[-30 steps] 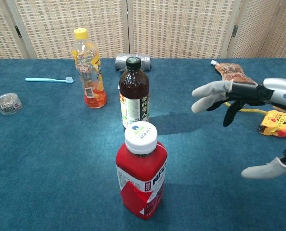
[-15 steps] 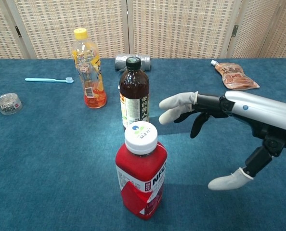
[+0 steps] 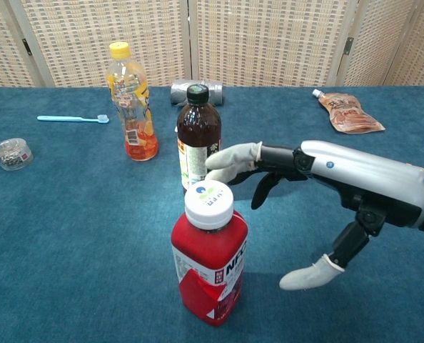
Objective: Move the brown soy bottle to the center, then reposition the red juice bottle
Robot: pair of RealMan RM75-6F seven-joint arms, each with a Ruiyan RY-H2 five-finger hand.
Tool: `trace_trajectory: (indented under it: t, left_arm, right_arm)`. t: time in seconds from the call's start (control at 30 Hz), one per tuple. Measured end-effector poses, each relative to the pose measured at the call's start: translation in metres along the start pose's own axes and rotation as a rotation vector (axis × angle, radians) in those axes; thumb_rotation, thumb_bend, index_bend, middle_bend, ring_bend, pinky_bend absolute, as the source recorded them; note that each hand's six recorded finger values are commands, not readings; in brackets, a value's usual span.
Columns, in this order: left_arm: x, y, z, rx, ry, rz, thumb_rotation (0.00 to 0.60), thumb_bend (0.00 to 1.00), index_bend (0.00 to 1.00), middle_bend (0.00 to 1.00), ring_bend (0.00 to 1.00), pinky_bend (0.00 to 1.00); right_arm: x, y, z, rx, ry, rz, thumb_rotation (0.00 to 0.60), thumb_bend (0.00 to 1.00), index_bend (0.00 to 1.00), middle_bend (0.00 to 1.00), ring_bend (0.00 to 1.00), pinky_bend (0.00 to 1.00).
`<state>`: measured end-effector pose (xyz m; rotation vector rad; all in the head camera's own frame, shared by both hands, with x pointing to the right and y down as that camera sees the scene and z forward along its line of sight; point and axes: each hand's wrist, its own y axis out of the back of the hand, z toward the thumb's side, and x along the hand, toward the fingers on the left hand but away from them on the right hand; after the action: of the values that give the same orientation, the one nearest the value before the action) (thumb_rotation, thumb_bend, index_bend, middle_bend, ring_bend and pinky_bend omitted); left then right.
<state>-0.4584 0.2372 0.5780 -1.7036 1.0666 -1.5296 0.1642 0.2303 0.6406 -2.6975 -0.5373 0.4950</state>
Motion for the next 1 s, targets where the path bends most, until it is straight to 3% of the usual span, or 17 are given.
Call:
trace_trajectory:
  t: [0.7, 1.0]
  left_arm:
    - [0.001, 0.004, -0.002, -0.004, 0.006, 0.01, 0.6, 0.14, 0.15, 0.31, 0.25, 0.46]
    - [0.001, 0.005, -0.002, -0.007, 0.008, 0.012, 0.6, 0.14, 0.15, 0.31, 0.25, 0.46]
  right_arm:
    - [-0.026, -0.017, 0.001, -0.058, 0.018, 0.063, 0.6, 0.0, 0.15, 0.17, 0.14, 0.32]
    - [-0.033, -0.023, -0.002, -0.084, 0.011, 0.077, 0.6, 0.0, 0.15, 0.23, 0.15, 0.32]
